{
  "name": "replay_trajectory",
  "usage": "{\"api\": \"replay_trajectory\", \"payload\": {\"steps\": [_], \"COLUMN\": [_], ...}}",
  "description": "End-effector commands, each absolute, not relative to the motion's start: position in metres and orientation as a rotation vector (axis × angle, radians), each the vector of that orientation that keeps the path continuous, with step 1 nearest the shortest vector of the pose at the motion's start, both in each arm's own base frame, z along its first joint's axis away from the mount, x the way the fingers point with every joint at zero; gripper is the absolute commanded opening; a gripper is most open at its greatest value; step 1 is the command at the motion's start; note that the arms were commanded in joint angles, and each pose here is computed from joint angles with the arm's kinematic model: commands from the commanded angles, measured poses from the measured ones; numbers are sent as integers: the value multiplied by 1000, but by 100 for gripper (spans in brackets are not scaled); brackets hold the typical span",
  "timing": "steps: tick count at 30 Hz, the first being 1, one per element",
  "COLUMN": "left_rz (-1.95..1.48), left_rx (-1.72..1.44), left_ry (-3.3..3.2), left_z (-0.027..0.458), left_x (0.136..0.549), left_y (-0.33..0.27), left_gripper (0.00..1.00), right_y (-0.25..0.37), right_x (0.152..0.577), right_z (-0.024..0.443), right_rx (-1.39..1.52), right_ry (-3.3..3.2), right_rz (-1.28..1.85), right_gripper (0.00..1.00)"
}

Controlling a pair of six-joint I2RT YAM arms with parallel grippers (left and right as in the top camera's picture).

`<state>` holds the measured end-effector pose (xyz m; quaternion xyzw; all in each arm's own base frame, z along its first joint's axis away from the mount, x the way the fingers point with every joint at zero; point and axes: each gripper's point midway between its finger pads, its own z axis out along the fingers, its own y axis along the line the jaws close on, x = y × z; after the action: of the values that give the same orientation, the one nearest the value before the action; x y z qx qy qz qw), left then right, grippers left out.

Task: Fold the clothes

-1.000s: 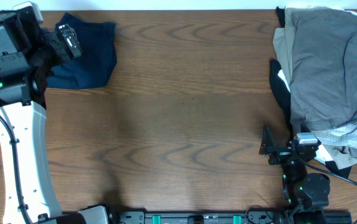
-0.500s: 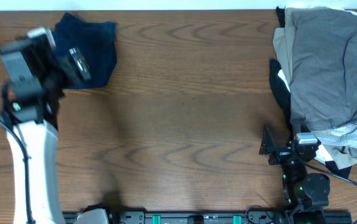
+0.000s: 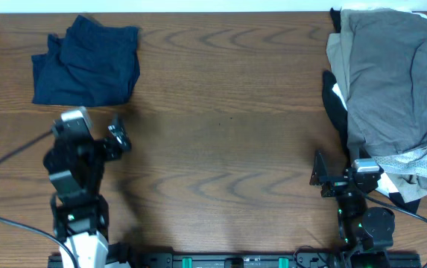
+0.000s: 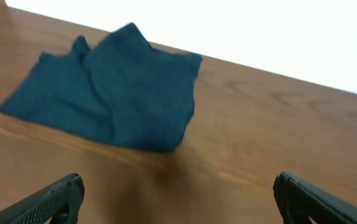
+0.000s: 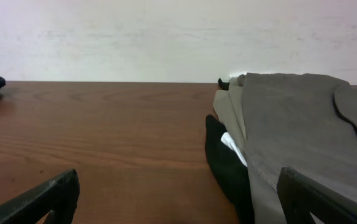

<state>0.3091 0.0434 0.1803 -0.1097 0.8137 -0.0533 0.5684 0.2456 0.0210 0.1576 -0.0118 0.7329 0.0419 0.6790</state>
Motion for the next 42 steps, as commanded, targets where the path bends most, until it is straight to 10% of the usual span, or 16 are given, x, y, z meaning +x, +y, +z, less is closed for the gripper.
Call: {"api": "replay_trajectory", "payload": {"steps": [1, 42], "left_rz": [-152, -157], "left_rx": [-219, -116], "left_ry": [1905, 1722], "left_z": [169, 140], "left_x": [299, 258], "left_y": [32, 6], "left_gripper": [98, 98], "right_y": [23, 23], "right_x": [245, 245], "right_z": [157, 157], "right_rx": [-45, -45], "right_ry": [1644, 1644], "right_rz": [94, 94], "right_gripper": [99, 99]}}
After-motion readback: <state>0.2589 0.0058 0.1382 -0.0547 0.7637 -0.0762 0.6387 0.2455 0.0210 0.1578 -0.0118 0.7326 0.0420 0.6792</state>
